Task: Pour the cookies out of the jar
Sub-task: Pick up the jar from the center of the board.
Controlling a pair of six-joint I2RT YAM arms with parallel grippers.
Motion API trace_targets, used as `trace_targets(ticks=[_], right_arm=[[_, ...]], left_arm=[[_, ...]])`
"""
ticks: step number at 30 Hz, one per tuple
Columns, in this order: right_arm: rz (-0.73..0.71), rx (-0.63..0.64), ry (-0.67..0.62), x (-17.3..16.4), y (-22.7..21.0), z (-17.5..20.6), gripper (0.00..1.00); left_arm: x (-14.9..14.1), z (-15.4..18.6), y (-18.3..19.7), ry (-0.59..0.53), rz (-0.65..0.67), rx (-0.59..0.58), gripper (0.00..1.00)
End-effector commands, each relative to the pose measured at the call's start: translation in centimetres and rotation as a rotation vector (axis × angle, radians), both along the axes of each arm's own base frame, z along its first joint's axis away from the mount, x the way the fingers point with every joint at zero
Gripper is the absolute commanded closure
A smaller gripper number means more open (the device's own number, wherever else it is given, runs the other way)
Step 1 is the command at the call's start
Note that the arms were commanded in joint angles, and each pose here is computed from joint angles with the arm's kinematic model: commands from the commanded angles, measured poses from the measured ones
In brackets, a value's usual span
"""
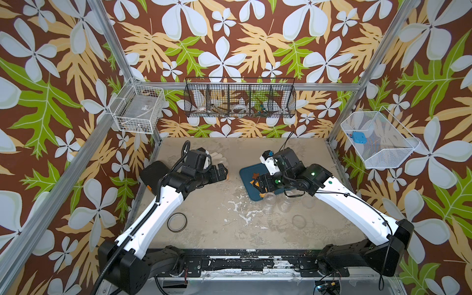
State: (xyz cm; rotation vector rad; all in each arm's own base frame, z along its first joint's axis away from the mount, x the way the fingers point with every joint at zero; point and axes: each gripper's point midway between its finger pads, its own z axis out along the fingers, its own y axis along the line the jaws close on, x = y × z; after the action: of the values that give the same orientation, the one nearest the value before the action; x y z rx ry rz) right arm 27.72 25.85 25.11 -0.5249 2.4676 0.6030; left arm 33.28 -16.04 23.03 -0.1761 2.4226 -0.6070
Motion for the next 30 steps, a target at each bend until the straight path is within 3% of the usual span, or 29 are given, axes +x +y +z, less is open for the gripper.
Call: trace_targets(ticks=[1, 8, 17, 23, 30], right_arm=[[0.011, 0.069, 0.021, 0.1, 1.0, 0.9, 0.14], [-0.001, 0.072, 0.044, -0.2, 0.7, 0.6, 0.14], [-0.007, 0.099, 0.079, -0.1, 0.4, -0.4, 0.13], [0.06, 0.153, 0.107, 2.4, 4.4, -1.5, 0.11], [0.126, 0.071, -0.005, 8.2, 10.2, -3.8, 0.0]], left_arm=[[2.2, -1.7, 1.2, -0.013, -0.013, 0.171, 0.0], [6.4, -4.9, 1.1, 0.031, -0.035, 0.326, 0.0], [6.0, -7.3, 0.5, 0.016, -0.067, 0.298, 0.0], [1.9, -7.5, 2.6, -0.016, 0.014, 0.238, 0.0], [-6.8, -8.1, 3.9, 0.043, 0.181, -0.107, 0.0]])
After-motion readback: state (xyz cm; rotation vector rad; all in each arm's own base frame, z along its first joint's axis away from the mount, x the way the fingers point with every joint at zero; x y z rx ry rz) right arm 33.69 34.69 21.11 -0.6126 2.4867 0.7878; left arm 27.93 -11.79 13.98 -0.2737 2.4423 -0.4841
